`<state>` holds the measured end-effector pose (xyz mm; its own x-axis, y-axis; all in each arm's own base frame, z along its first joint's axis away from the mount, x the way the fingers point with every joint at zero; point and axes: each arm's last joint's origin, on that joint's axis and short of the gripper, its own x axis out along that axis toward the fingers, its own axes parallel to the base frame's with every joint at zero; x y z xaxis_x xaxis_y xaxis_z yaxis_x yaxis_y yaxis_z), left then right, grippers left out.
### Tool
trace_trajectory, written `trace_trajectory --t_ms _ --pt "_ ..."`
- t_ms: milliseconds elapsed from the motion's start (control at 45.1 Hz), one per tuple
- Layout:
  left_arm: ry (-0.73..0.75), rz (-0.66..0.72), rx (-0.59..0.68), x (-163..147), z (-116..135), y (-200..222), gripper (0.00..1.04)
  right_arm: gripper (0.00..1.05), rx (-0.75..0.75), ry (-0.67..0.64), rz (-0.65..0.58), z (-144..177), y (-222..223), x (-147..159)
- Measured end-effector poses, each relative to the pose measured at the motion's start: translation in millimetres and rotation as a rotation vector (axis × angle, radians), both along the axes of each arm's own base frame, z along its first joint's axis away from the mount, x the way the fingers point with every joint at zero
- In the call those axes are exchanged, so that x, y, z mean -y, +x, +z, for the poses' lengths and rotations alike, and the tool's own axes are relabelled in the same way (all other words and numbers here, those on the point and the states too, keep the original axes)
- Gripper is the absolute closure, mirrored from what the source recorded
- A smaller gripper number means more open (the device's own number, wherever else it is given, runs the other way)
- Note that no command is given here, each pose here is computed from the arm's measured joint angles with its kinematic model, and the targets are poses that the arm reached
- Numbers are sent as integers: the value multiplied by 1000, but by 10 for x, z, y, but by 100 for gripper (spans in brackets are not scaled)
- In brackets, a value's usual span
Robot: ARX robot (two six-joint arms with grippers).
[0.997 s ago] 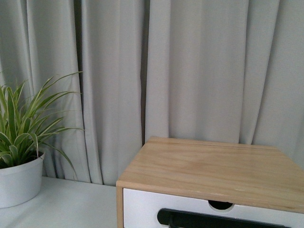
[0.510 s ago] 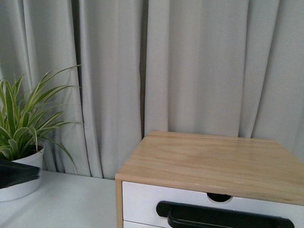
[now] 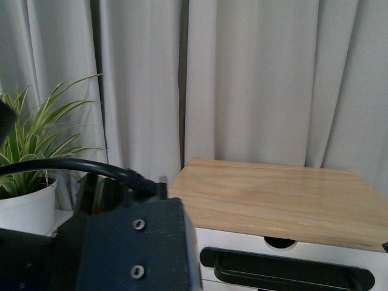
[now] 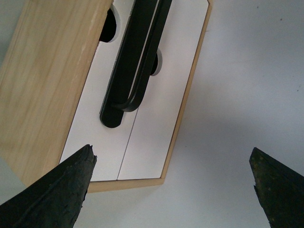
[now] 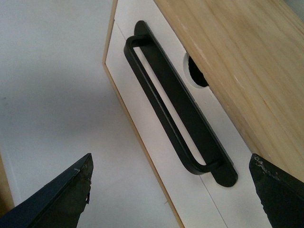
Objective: Pull drawer
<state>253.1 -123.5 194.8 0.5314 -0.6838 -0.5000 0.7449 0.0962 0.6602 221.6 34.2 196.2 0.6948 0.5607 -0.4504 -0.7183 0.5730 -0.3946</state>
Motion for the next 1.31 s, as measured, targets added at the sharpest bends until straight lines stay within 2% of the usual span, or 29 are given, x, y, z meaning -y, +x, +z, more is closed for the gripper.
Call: trace_trajectory --t_ms 266,886,1307 --pt "112 -40 37 213 37 225 6 9 18 -70 65 -26 63 -99" --pt "158 -50 3 511 -112 493 6 9 8 -151 137 -215 251 -247" --pt "166 -60 -2 618 -196 517 6 9 -1 -168 125 -354 380 -289"
